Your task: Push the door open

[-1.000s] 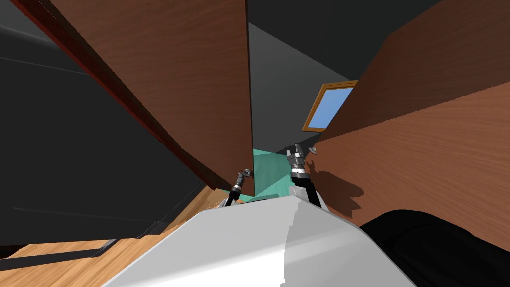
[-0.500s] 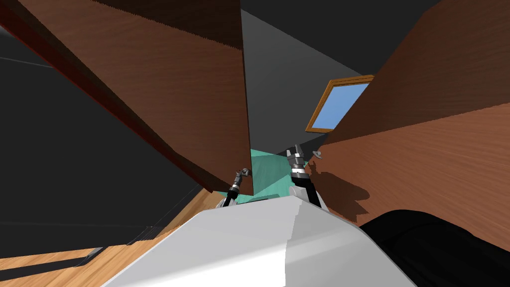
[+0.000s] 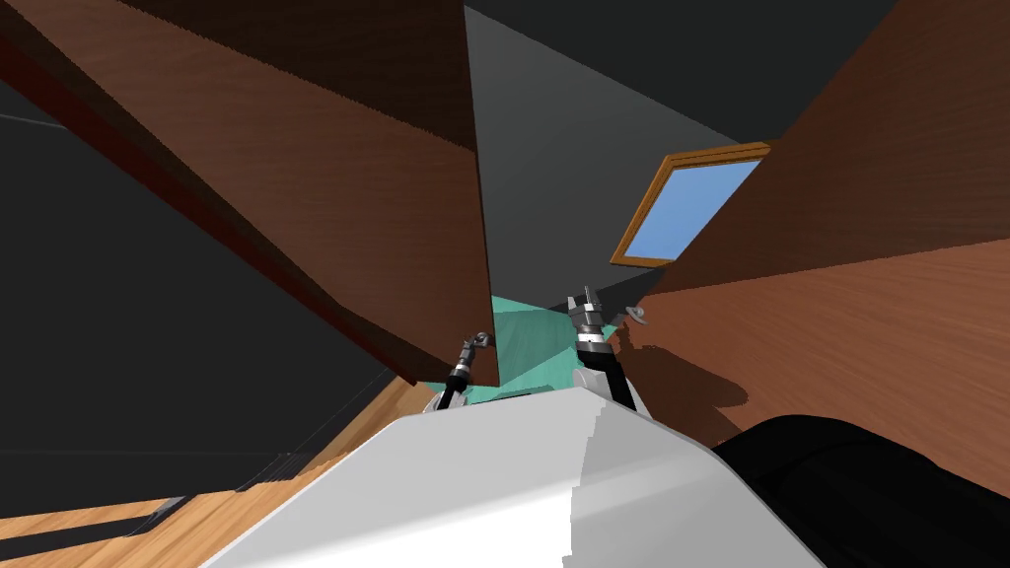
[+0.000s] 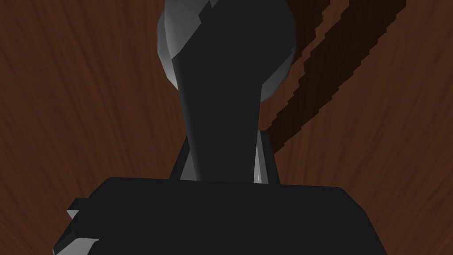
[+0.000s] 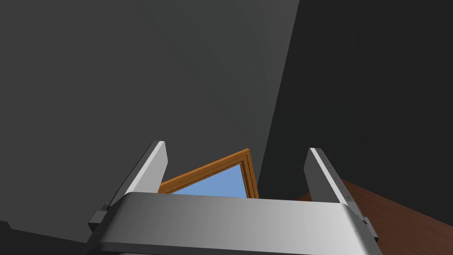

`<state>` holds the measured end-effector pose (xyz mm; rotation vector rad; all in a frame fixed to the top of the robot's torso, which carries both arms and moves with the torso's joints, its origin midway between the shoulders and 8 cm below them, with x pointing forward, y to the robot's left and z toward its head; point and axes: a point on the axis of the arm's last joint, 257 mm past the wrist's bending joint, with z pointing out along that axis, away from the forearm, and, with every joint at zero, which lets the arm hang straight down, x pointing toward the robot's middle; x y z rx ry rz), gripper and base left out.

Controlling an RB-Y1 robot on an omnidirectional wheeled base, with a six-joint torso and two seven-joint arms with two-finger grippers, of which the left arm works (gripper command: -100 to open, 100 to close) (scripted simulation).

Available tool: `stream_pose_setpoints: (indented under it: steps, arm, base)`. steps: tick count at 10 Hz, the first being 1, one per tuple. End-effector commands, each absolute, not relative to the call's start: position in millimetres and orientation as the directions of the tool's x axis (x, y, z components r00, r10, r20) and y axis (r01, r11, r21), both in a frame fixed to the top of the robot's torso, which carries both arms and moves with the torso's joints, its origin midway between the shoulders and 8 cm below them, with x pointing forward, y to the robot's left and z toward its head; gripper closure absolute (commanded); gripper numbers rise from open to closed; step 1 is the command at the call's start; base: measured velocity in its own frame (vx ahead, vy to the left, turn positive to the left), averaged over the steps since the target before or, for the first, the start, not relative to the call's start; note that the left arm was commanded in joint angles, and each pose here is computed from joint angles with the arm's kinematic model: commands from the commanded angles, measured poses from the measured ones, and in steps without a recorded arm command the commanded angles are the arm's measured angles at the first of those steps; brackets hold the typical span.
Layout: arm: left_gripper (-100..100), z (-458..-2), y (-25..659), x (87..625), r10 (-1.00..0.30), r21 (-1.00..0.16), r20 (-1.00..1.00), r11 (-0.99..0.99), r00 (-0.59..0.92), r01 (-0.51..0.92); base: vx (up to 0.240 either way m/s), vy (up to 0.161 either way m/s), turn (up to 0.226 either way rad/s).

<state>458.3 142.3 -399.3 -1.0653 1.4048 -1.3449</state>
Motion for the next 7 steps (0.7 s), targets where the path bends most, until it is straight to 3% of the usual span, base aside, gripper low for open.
stream_pose_setpoints:
  steps: [1,7]
  arm:
    - [100,-394.5,154.0,460.8,-0.976,-0.999,-0.047,0.047,-0.211,0.003]
    - [100,-392.4,184.2,469.3,-0.991,-0.999,-0.039,0.039,-0.125,0.002]
  base:
    - [0.069,-0.069,0.021]
    - [0.108,-0.107,0.062]
